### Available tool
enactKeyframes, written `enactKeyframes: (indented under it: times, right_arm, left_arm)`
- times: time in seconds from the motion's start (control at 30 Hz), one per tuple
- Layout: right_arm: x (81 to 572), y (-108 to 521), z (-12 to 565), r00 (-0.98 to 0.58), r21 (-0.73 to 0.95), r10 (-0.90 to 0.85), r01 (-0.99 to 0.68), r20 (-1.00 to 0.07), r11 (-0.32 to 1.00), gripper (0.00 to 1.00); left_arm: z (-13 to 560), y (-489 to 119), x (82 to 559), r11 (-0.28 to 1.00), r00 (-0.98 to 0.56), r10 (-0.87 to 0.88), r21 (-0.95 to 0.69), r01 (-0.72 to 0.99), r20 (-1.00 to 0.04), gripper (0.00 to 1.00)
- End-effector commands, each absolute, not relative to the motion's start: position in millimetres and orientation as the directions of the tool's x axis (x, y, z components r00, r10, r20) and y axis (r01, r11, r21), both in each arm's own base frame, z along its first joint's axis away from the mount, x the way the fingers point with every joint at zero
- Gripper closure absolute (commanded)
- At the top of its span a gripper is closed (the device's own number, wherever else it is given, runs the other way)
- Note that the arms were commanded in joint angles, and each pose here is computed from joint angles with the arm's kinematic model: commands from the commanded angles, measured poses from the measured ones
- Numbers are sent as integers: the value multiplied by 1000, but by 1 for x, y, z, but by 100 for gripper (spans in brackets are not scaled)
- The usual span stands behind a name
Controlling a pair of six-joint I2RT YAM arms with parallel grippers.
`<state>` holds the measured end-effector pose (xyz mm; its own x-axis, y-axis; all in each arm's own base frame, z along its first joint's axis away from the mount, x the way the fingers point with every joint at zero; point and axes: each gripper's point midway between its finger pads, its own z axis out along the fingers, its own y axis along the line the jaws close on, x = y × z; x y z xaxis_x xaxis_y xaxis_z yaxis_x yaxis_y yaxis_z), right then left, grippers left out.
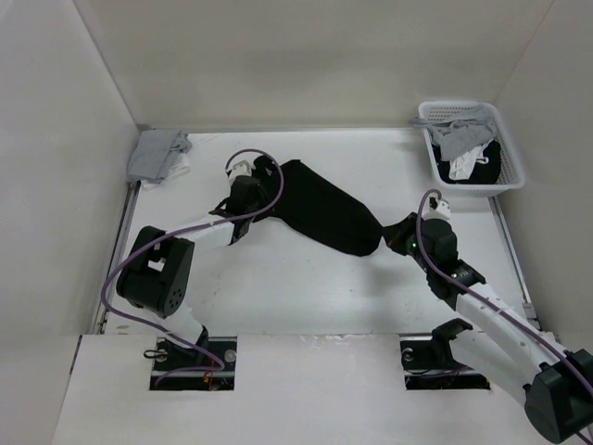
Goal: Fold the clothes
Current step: Flatten the tank top out
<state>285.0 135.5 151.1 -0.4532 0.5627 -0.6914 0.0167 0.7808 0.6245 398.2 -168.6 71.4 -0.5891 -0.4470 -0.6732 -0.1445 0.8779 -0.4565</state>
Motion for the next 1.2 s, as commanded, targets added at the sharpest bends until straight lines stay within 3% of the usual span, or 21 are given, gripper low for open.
enactKeyframes:
  times: [0.0,0.23,0.7,0.93,1.17]
  right_arm:
    - [292,141,163,-419,628,561,-31,-714,777,100]
    - [292,143,163,-425,626,553,-42,-717,779,100]
    - [293,144,162,-429,626,552,-44,-715,778,100]
    - [292,143,166,-419,628,556,-47,-718,776,100]
    - [287,140,196,-373,643,575,-80,-728,762,100]
  left_arm:
    - [114,-191,430,861,-513,-448,-508,-26,-732,66]
    - [90,-170,437,885,-514,-440,-454,-106,-737,67]
    - [66,-182,437,900,-569,-397,-427,-87,-720,73]
    - [70,-175,431,893,-560,-421,-436,-115,-714,89]
    - [144,-175,408,856,-471,-483,-511,-76,-738,99]
